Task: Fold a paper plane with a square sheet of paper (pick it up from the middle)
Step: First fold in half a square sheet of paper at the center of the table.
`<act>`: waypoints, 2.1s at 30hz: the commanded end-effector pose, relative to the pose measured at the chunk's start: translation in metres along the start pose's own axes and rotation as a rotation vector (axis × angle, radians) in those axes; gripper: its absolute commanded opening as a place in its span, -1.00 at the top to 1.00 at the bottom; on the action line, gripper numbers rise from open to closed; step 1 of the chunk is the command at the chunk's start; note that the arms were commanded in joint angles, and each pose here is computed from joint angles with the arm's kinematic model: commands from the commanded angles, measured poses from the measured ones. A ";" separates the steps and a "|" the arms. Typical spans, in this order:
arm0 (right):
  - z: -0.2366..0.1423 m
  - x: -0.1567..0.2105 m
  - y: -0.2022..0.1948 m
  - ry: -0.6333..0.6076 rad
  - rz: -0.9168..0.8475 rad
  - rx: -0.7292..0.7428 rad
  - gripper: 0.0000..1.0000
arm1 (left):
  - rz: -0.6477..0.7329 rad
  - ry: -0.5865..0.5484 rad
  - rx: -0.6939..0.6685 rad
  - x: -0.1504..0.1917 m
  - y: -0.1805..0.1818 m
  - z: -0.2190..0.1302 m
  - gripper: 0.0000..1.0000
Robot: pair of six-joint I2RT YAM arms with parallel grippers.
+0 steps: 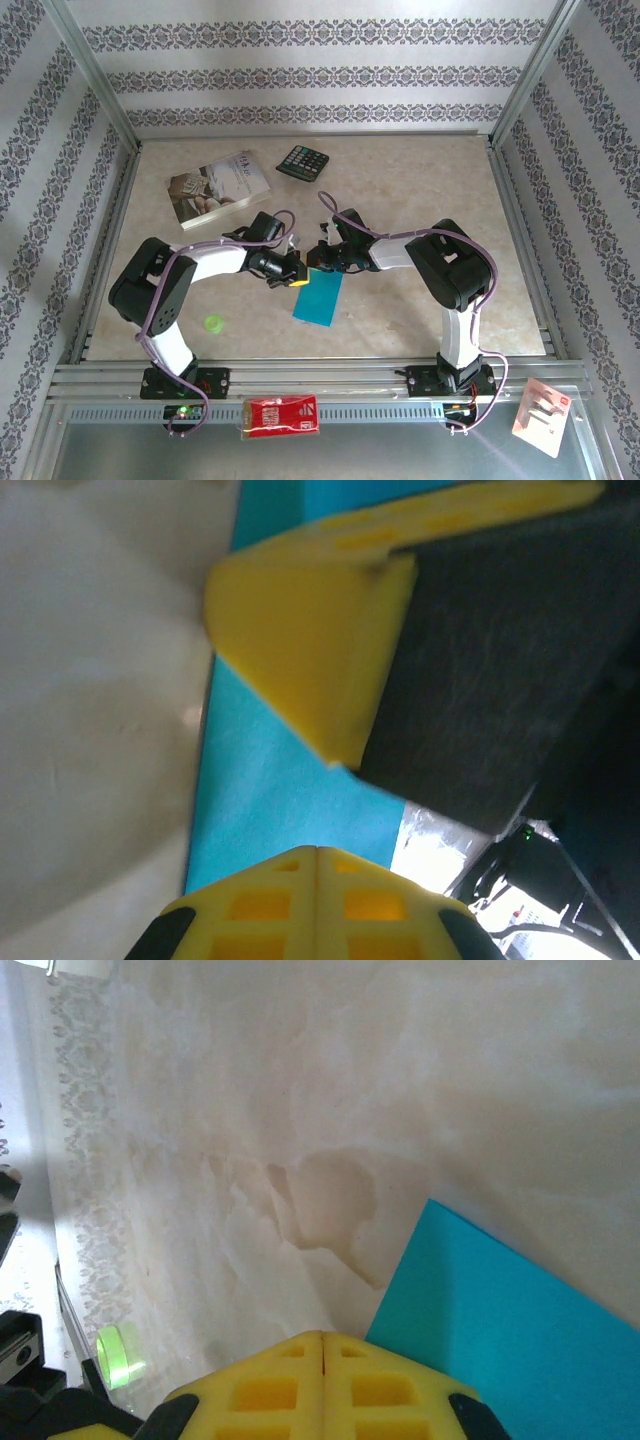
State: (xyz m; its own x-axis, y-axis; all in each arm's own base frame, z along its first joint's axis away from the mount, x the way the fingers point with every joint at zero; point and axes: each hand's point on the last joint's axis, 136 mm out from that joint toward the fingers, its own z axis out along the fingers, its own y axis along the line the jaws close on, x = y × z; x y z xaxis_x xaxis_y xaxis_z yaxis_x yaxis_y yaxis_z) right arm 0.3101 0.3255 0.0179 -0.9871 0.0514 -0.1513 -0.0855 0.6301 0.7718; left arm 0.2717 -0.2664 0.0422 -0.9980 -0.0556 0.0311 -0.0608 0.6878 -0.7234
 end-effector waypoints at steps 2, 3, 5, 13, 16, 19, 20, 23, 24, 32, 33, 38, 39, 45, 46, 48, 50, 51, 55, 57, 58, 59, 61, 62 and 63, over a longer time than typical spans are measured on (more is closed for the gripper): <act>0.007 0.019 -0.050 0.029 0.071 0.135 1.00 | -0.005 -0.016 0.013 -0.016 0.002 0.006 1.00; 0.007 0.019 -0.050 0.028 0.072 0.137 1.00 | -0.011 -0.010 0.000 -0.015 0.008 0.008 1.00; 0.007 0.018 -0.052 0.026 0.076 0.144 1.00 | -0.025 0.000 -0.019 -0.012 0.017 0.012 1.00; 0.006 0.017 -0.060 0.011 0.107 0.174 1.00 | -0.044 0.063 -0.043 0.022 0.033 0.014 1.00; 0.006 0.018 -0.064 0.011 0.119 0.189 1.00 | -0.041 0.098 -0.066 0.039 0.039 0.014 1.00; 0.007 0.018 -0.067 0.009 0.131 0.196 1.00 | -0.045 0.107 -0.084 0.051 0.045 0.011 1.00; 0.007 0.018 -0.067 0.008 0.132 0.197 1.00 | -0.045 0.110 -0.084 0.055 0.046 0.010 1.00; 0.008 0.017 -0.068 0.007 0.135 0.203 1.00 | -0.038 0.135 -0.092 0.067 0.047 0.011 1.00; 0.008 0.017 -0.068 0.006 0.135 0.204 1.00 | -0.038 0.141 -0.093 0.070 0.048 0.011 1.00; 0.007 0.014 -0.070 -0.001 0.137 0.216 1.00 | -0.069 0.160 -0.094 0.097 0.057 0.013 1.00; 0.008 0.015 -0.070 0.000 0.138 0.217 1.00 | -0.069 0.163 -0.096 0.100 0.057 0.014 1.00; 0.008 0.015 -0.071 0.001 0.139 0.221 1.00 | -0.080 0.184 -0.112 0.116 0.064 0.016 1.00; 0.008 0.014 -0.071 0.000 0.138 0.219 1.00 | -0.082 0.183 -0.112 0.118 0.065 0.016 1.00; 0.008 0.014 -0.071 -0.001 0.137 0.224 1.00 | -0.097 0.195 -0.127 0.132 0.072 0.018 1.00; 0.008 0.013 -0.071 -0.002 0.135 0.223 1.00 | -0.088 0.199 -0.135 0.134 0.073 0.018 1.00; 0.008 0.013 -0.071 -0.001 0.136 0.223 1.00 | -0.083 0.206 -0.149 0.138 0.074 0.017 1.00; 0.008 0.013 -0.071 -0.002 0.134 0.223 1.00 | -0.089 0.201 -0.151 0.142 0.076 0.017 1.00; 0.008 0.013 -0.072 -0.001 0.135 0.225 1.00 | -0.093 0.198 -0.151 0.143 0.077 0.016 1.00; 0.009 0.011 -0.071 0.002 0.130 0.221 1.00 | -0.094 0.195 -0.159 0.148 0.079 0.015 1.00; 0.009 0.011 -0.070 0.002 0.127 0.220 1.00 | -0.090 0.197 -0.158 0.150 0.078 0.016 1.00; 0.009 0.010 -0.070 0.002 0.125 0.221 1.00 | -0.088 0.200 -0.157 0.151 0.077 0.017 1.00; 0.009 0.010 -0.071 0.003 0.126 0.222 1.00 | -0.084 0.202 -0.154 0.151 0.076 0.017 1.00; 0.010 0.011 -0.070 0.008 0.124 0.219 1.00 | -0.071 0.197 -0.144 0.149 0.071 0.016 1.00; 0.009 0.010 -0.070 0.010 0.123 0.218 1.00 | -0.054 0.186 -0.137 0.146 0.066 0.014 1.00; 0.009 0.010 -0.069 0.011 0.119 0.218 1.00 | -0.035 0.174 -0.132 0.143 0.062 0.012 1.00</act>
State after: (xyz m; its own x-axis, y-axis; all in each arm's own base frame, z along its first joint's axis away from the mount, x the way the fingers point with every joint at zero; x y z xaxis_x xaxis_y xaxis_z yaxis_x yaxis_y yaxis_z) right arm 0.3115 0.3276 0.0168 -0.9911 0.0705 -0.1130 -0.0440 0.6276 0.7773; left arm 0.1716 -0.2628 0.0150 -0.9999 0.0045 0.0150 -0.0078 0.6929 -0.7210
